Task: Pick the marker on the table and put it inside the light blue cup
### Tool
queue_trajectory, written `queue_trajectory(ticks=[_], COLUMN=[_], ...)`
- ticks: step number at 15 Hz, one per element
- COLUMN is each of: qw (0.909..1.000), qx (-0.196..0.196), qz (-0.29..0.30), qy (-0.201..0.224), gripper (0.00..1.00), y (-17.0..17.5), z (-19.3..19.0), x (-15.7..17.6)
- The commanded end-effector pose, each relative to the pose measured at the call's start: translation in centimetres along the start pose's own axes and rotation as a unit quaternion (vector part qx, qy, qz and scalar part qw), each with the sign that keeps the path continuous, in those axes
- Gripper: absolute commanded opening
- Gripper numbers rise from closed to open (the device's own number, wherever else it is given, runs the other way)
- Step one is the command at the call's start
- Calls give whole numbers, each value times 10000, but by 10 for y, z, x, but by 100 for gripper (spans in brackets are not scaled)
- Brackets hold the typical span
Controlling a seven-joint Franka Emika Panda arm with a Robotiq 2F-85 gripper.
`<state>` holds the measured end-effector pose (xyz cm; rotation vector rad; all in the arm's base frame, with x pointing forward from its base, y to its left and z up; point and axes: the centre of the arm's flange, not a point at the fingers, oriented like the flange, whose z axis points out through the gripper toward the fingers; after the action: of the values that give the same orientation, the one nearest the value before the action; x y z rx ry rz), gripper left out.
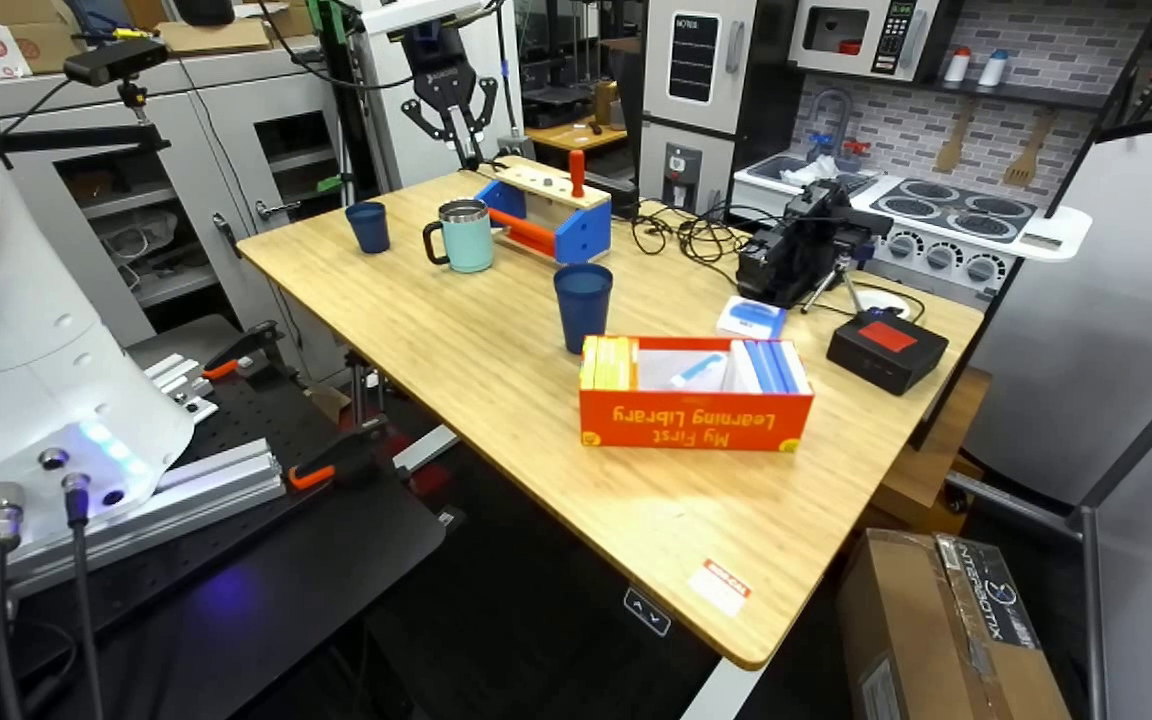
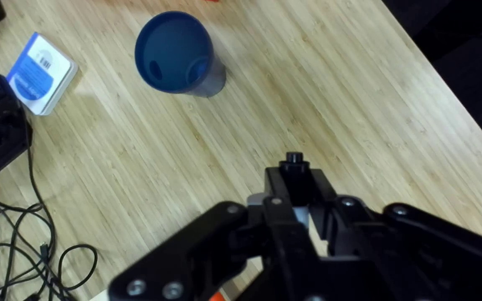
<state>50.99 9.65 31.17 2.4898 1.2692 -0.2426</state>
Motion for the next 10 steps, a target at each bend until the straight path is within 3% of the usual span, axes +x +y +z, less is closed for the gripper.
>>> queue_trajectory(ticks=[1,6,10], qw=[9971,9874,9777], qx=[-85,60,160], qz=[-634,-1390,-1845], qy=[-412,-752,-990], gripper=[5,5,5], y=[25,46,43], z=[-16,-16,-8], x=[28,72,112])
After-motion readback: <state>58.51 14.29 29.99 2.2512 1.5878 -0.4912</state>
